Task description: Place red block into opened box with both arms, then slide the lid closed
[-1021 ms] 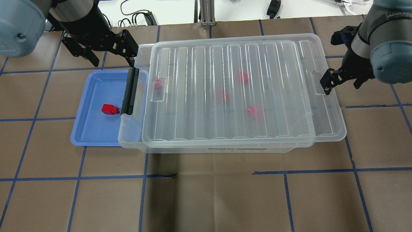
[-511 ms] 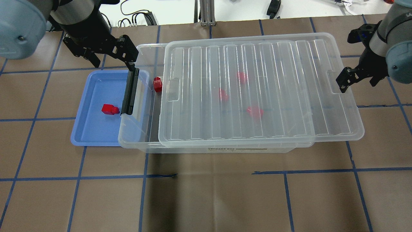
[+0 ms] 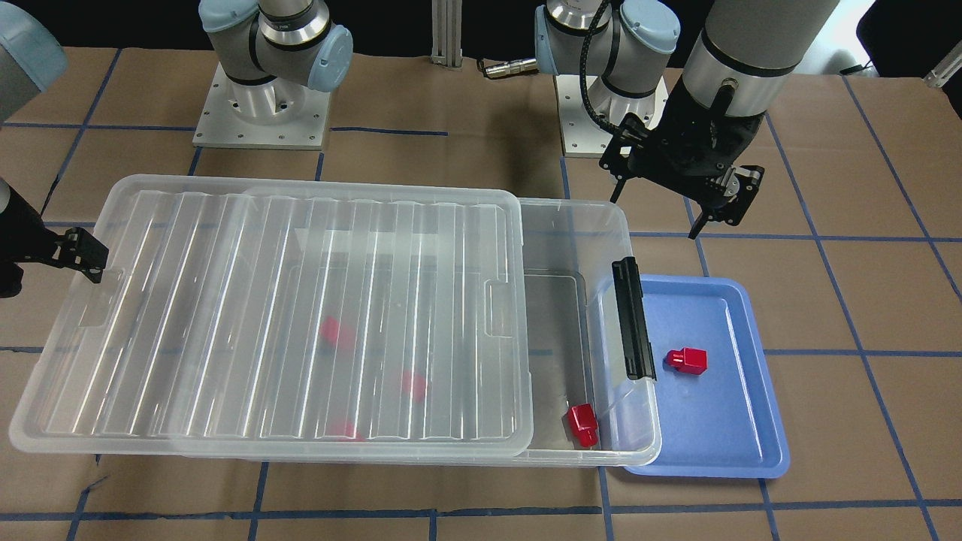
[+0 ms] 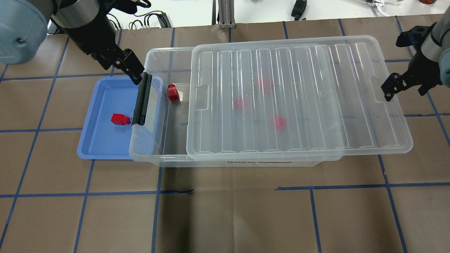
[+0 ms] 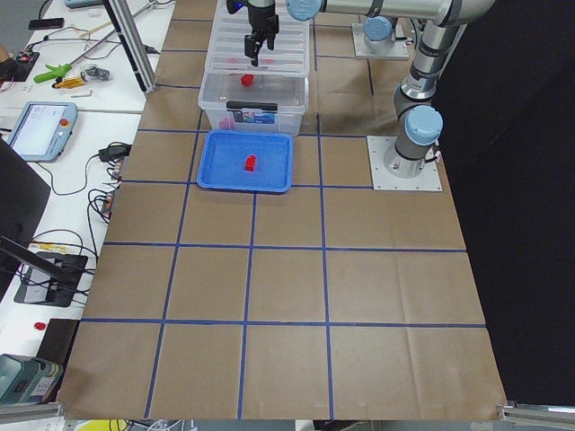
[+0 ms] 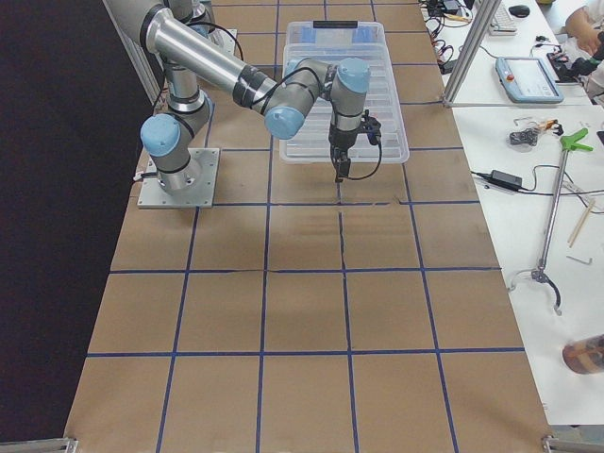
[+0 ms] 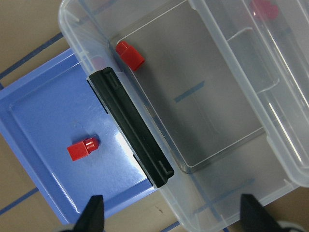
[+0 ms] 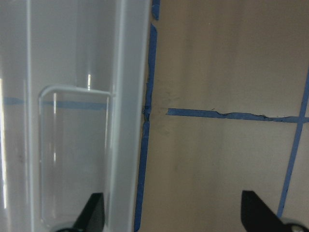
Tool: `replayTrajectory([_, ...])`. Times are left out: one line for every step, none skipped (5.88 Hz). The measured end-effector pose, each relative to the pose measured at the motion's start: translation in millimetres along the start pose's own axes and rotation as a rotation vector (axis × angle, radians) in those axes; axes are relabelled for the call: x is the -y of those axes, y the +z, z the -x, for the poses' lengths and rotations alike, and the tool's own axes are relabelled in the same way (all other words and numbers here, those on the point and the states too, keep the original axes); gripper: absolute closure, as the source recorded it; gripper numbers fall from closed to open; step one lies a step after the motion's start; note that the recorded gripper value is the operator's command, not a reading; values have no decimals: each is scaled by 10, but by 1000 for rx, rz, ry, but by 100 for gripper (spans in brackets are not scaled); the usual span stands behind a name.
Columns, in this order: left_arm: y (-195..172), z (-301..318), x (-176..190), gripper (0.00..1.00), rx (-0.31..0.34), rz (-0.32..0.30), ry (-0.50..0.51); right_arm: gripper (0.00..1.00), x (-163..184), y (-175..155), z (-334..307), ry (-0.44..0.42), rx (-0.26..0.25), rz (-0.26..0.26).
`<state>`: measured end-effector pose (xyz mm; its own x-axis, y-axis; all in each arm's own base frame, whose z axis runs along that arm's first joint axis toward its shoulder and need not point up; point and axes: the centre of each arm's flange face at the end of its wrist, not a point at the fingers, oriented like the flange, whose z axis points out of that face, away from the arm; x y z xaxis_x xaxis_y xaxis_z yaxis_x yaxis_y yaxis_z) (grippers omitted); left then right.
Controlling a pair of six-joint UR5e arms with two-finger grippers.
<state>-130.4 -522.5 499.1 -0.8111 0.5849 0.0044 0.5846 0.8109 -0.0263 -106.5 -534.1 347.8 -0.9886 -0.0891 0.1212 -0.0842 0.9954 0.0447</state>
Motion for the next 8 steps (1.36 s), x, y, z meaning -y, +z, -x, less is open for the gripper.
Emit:
replayTrajectory([28,72,-10,2,-11,-2,113,0,-24,1,-127,2,-9,-9])
replayTrajectory([53,107,-1,2,-13,-4,212,0,-64,11,-285,3,-19,-13])
replayTrajectory([51,102,10,2,-10,-8,304,0,-114,23,-444,11,-23,-12])
replayTrajectory([36,90,7,2,-7,-12,406,0,-168,37,-589,30,-24,-10])
replayTrajectory([19,113,-28,2,-1,-4,520,0,-224,50,-729,52,-24,-8])
replayTrajectory([4,232,-116,2,5,19,620,0,-272,60,-845,71,-27,-9])
replayTrajectory([23,482,-231,2,7,38,711,0,-296,61,-915,85,-34,-17])
replayTrajectory([95,802,-330,2,-2,45,804,0,-308,30,-944,94,-42,-26])
